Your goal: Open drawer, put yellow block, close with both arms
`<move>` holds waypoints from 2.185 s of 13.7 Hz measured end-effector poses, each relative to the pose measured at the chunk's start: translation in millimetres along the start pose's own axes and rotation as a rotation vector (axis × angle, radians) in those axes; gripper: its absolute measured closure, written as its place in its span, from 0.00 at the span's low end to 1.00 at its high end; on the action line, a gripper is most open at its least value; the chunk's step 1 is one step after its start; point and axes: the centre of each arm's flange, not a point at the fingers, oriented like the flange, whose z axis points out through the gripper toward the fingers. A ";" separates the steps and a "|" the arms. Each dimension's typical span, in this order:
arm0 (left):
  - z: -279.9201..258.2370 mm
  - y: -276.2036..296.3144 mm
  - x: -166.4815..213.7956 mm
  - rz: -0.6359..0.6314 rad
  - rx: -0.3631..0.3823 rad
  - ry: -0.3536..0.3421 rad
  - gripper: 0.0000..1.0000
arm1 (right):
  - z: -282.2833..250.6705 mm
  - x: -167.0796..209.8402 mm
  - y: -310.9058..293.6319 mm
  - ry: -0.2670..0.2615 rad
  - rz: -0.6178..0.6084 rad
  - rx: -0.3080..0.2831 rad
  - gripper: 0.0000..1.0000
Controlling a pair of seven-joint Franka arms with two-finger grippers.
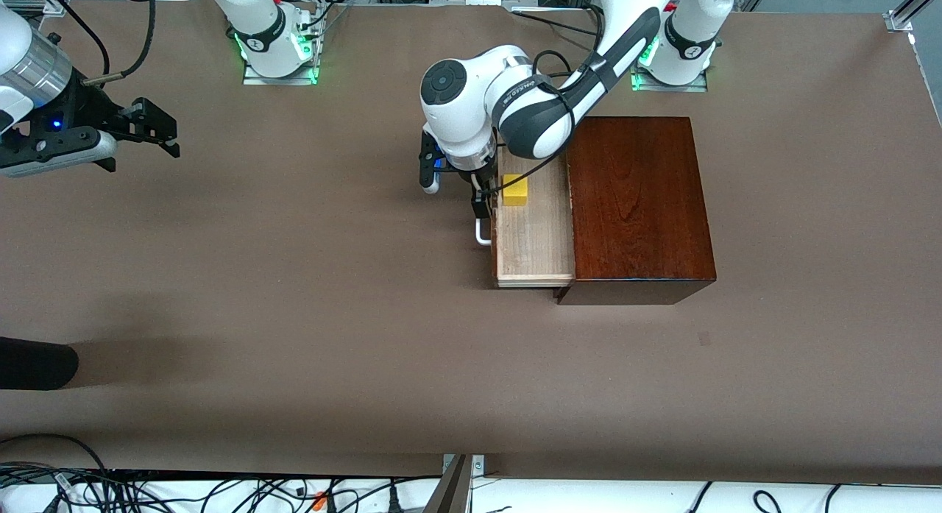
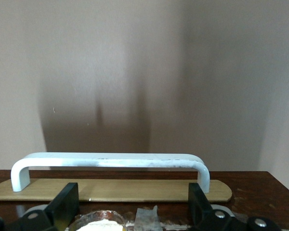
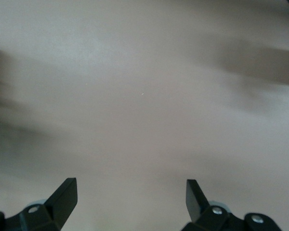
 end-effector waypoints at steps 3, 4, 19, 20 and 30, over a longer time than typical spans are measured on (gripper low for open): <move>2.9 -0.5 -9.9 0.007 0.001 -0.076 0.00 | 0.3 0.2 0.0 -0.001 0.000 0.000 0.00; 3.7 -0.5 -11.6 0.008 0.001 -0.090 0.00 | 0.3 0.2 0.0 -0.001 0.000 0.000 0.00; 21.7 -19.3 -62.6 -0.049 -0.086 -0.265 0.00 | 5.6 1.3 8.4 -0.010 0.015 0.001 0.00; 23.9 -19.9 -66.7 -0.049 -0.086 -0.290 0.00 | 5.9 1.5 8.4 -0.011 0.015 0.001 0.00; 8.1 -23.2 -70.8 -0.153 -0.034 -0.307 0.00 | 5.7 1.8 8.3 -0.010 0.015 0.001 0.00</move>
